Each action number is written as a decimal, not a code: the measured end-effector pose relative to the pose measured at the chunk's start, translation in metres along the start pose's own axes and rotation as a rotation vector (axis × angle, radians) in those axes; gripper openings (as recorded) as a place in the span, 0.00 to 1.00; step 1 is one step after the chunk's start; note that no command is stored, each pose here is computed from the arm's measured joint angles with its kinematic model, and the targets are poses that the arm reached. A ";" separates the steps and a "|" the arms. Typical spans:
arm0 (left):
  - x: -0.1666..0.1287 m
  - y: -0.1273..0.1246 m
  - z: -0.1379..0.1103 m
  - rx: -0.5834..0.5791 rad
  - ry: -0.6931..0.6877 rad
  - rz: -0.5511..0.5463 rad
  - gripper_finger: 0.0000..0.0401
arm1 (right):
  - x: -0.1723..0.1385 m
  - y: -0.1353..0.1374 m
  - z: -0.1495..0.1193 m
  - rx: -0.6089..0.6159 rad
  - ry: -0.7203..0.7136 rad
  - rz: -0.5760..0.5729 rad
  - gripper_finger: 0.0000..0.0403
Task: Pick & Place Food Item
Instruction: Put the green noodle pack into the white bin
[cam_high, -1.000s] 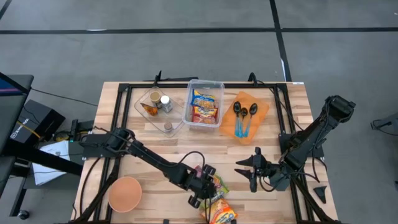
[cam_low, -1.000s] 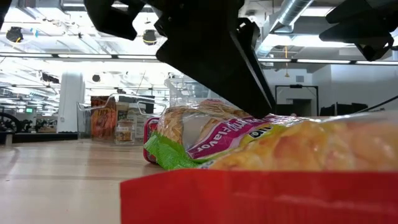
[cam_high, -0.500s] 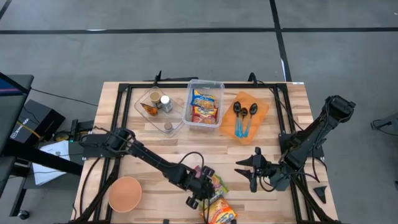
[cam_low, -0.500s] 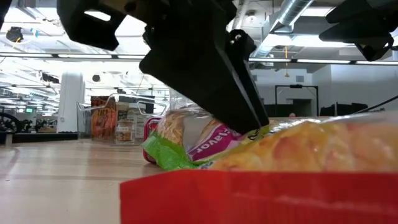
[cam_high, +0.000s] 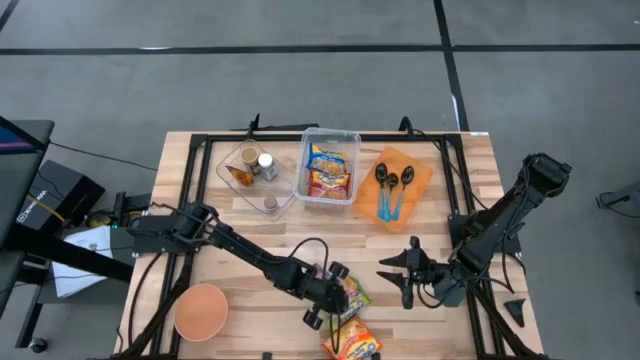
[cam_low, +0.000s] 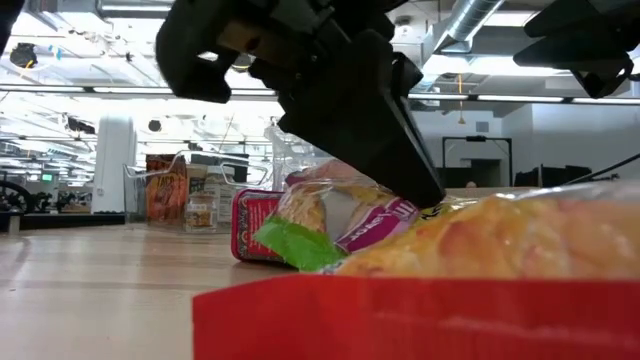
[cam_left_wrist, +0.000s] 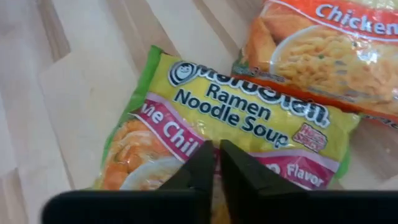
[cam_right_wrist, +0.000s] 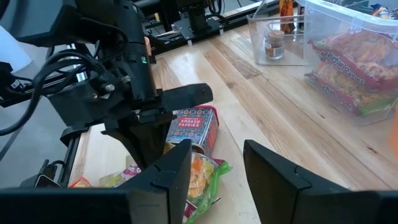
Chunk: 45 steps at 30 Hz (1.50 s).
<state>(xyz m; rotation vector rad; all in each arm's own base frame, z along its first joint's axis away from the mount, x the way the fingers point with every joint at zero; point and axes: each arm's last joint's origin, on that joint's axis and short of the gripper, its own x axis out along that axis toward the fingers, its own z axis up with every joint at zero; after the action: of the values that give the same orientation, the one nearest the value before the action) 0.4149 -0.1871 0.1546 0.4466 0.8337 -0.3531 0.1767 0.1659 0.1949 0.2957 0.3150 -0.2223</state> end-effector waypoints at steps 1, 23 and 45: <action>0.000 0.002 -0.001 -0.006 0.003 -0.013 0.03 | 0.000 0.000 0.000 0.000 0.000 0.000 0.36; -0.003 -0.002 0.005 -0.029 -0.040 -0.043 0.47 | 0.000 0.000 0.000 0.000 0.003 0.003 0.36; 0.010 0.007 -0.001 -0.020 -0.039 -0.050 0.02 | 0.000 0.000 -0.001 -0.002 0.018 0.016 0.36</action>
<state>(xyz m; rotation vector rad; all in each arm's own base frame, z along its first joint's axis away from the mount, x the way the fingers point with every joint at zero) 0.4231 -0.1821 0.1480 0.3995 0.8109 -0.3986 0.1766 0.1664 0.1943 0.2984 0.3309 -0.2034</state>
